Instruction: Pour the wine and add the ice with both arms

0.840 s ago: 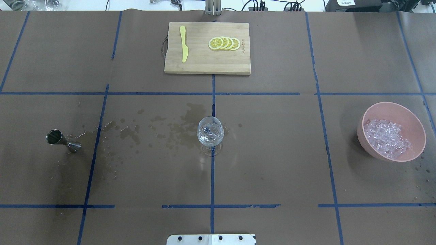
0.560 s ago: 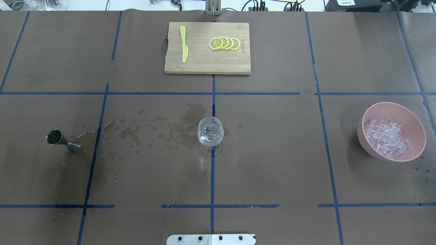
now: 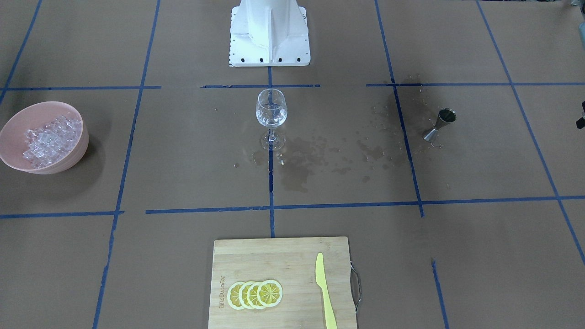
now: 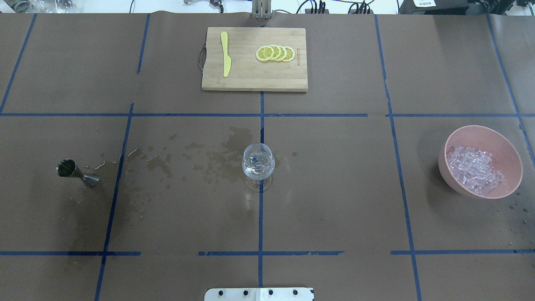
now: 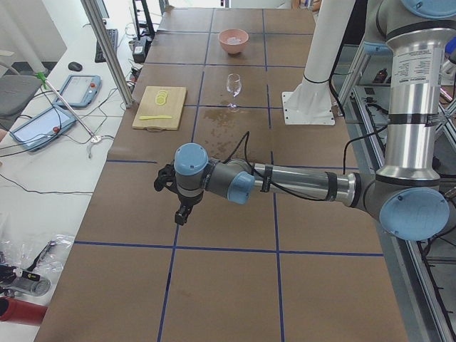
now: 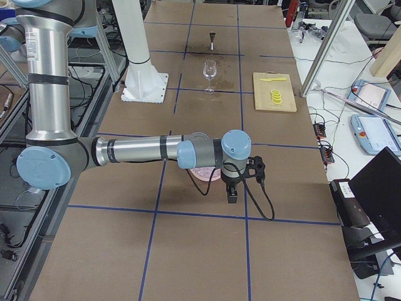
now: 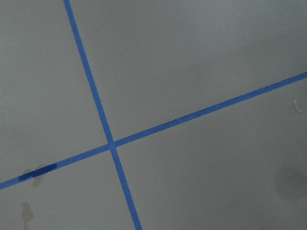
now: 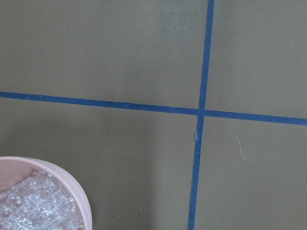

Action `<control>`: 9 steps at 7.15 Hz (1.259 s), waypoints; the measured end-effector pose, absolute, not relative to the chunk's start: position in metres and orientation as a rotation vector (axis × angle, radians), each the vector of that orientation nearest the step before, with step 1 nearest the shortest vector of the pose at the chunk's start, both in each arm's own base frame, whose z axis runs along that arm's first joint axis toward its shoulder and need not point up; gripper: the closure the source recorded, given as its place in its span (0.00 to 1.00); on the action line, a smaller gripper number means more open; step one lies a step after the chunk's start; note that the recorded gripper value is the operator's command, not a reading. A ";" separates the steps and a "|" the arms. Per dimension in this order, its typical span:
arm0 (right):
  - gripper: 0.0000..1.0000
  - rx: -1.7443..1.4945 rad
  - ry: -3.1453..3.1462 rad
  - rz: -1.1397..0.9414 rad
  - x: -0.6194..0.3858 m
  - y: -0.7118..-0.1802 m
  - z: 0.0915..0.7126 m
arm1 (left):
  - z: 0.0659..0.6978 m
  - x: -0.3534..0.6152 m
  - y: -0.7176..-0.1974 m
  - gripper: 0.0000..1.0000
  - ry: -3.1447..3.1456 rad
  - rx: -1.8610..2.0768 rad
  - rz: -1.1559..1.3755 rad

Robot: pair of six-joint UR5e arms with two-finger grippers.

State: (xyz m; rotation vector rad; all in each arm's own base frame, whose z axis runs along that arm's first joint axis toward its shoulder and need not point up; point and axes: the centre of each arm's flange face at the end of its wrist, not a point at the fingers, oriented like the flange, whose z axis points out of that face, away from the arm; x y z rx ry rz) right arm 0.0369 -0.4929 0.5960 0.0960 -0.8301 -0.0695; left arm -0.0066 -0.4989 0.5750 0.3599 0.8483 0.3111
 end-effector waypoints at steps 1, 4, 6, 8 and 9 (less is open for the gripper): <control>0.00 0.130 -0.834 -0.093 0.033 -0.495 0.586 | 0.571 0.005 -0.493 0.00 0.917 0.406 0.357; 0.00 0.185 -0.837 -0.143 0.021 -0.498 0.583 | 0.510 0.108 -0.474 0.00 1.084 0.525 0.302; 0.00 0.212 -0.838 -0.169 0.015 -0.500 0.585 | 0.474 0.167 -0.445 0.00 1.138 0.719 0.139; 0.00 0.215 -0.854 -0.189 0.006 -0.501 0.585 | 0.496 0.172 -0.385 0.00 1.136 0.894 0.016; 0.00 0.219 -0.872 -0.200 0.002 -0.501 0.582 | 0.508 0.181 -0.362 0.00 1.103 0.951 -0.028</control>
